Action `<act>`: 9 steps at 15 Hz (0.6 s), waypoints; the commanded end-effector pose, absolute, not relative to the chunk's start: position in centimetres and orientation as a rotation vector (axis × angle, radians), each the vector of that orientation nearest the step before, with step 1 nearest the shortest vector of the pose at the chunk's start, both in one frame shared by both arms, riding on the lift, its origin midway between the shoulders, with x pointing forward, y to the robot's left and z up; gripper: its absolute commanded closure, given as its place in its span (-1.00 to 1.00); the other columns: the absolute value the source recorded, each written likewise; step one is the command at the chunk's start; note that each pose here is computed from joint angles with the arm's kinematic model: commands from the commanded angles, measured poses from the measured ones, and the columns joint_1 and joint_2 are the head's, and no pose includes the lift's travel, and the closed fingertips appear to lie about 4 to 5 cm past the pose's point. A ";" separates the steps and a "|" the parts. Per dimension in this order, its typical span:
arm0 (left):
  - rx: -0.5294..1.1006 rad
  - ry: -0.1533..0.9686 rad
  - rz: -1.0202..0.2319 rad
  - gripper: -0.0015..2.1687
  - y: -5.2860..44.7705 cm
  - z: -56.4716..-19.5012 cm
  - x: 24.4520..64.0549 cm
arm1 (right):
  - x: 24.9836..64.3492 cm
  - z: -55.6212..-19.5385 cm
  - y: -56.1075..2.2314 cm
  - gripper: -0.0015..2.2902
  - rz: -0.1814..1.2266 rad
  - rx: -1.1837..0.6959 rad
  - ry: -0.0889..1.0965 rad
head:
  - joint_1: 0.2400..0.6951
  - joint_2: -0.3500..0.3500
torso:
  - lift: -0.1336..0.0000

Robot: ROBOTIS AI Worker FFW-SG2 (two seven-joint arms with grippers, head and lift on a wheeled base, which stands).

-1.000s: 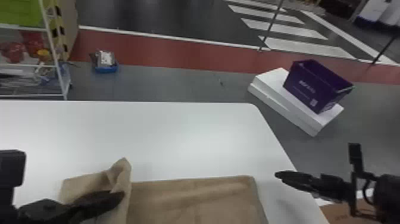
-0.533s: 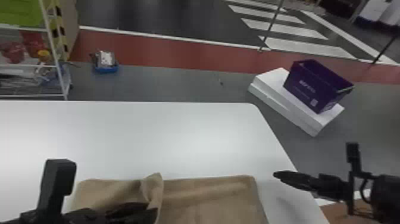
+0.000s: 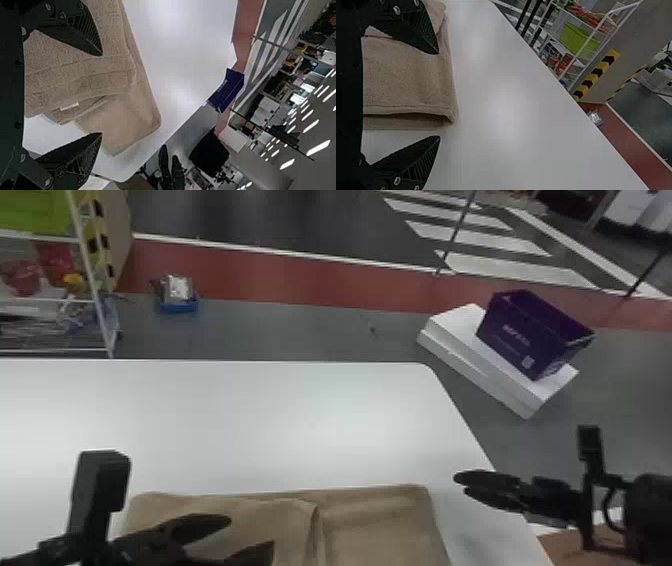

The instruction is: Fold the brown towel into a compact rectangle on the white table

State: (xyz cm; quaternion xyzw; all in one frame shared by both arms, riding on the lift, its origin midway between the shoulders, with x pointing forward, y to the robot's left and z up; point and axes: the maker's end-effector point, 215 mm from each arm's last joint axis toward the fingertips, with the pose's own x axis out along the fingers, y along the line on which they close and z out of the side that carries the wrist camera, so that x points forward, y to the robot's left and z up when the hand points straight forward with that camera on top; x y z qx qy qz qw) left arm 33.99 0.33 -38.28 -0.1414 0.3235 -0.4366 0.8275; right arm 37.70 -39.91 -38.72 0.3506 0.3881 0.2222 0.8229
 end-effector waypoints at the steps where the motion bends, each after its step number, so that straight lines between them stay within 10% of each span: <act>1: -0.347 0.615 -0.844 -0.98 5.9 -37.8 35.8 | 36.7 -37.7 -37.0 -0.88 0.515 0.778 0.839 | 1.00 -1.00 | -0.85; 5: -0.408 0.538 -0.652 -0.98 17.1 -37.5 38.3 | 36.7 -36.9 -29.8 -0.84 0.664 0.724 0.854 | 1.00 -1.00 | -0.85; 9: -0.468 0.504 -0.537 -0.98 25.4 -38.0 38.1 | 35.4 -39.4 -23.0 -0.83 0.759 0.614 0.974 | 1.00 -0.35 | -0.85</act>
